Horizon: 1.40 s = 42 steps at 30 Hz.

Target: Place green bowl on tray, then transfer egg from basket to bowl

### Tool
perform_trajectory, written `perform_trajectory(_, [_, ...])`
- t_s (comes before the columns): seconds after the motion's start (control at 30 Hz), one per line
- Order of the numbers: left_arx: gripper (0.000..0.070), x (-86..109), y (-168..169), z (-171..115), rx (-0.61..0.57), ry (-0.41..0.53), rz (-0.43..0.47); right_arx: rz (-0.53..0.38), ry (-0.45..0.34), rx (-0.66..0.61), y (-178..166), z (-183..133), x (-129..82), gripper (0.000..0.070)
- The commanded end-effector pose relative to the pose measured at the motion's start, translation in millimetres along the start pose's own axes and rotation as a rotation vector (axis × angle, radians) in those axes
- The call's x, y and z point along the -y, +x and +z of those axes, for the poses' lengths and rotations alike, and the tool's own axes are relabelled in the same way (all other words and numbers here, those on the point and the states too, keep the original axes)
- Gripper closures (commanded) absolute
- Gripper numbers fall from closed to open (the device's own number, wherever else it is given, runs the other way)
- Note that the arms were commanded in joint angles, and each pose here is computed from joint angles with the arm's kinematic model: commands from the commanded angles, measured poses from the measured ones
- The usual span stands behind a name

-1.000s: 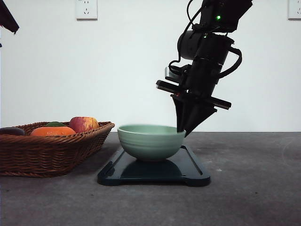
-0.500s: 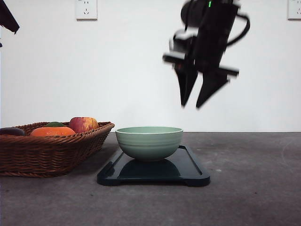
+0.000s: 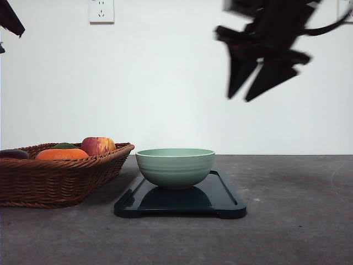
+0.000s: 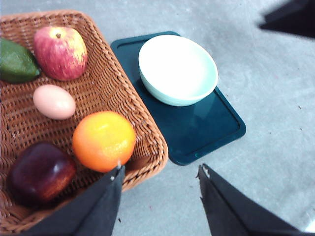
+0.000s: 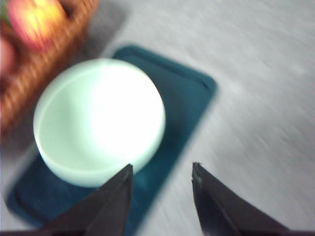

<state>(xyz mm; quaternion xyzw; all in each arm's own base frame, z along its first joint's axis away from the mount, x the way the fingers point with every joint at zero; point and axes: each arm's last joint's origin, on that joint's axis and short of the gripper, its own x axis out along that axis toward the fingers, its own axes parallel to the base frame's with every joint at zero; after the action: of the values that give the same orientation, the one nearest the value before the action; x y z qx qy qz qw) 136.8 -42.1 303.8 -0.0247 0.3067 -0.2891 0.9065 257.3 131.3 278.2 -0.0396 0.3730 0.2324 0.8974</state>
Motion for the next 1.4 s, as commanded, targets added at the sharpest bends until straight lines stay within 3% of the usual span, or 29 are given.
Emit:
perform_trajectory(0.0, [0.0394, 1.4, -2.4, 8.3, 0.038, -0.021, -0.002, -0.011, -0.039, 0.021, -9.2, -5.7, 0.8, 0.0462])
perform_trajectory(0.13, [0.039, -3.5, 5.8, 10.6, 0.024, -0.12, 0.051, -0.03, -0.027, 0.009, -33.1, -21.2, 3.3, 0.0462])
perform_trajectory(0.3, [0.039, -15.3, 32.1, 17.1, -0.025, -0.138, 0.082, -0.029, -0.023, 0.029, -54.8, -24.4, 1.9, 0.0462])
perform_trajectory(0.6, [0.0385, -33.2, 72.4, 58.5, -0.129, -0.226, 0.127, -0.028, -0.009, 0.031, -59.0, -25.4, 1.6, 0.0462])
perform_trajectory(0.67, [0.036, -36.6, 80.6, 69.7, -0.156, -0.239, 0.13, -0.028, 0.001, 0.029, -59.0, -25.6, 1.6, 0.0462])
perform_trajectory(0.77, [0.0264, -41.9, 93.4, 85.2, -0.22, -0.267, 0.136, -0.028, 0.006, 0.024, -59.0, -26.1, 1.7, 0.0462])
perform_trajectory(0.97, [0.0261, -52.2, 114.9, 108.6, -0.304, -0.327, 0.193, -0.026, 0.007, 0.009, -58.9, -27.5, 1.7, 0.0462])
perform_trajectory(1.13, [0.0264, -59.8, 131.5, 113.4, -0.356, -0.388, 0.231, -0.025, 0.007, 0.009, -58.9, -27.5, 1.6, 0.0462])
perform_trajectory(1.37, [0.027, -69.9, 151.4, 104.7, -0.39, -0.578, 0.34, 0.001, 0.004, 0.007, -58.9, -27.6, 0.9, 0.0462])
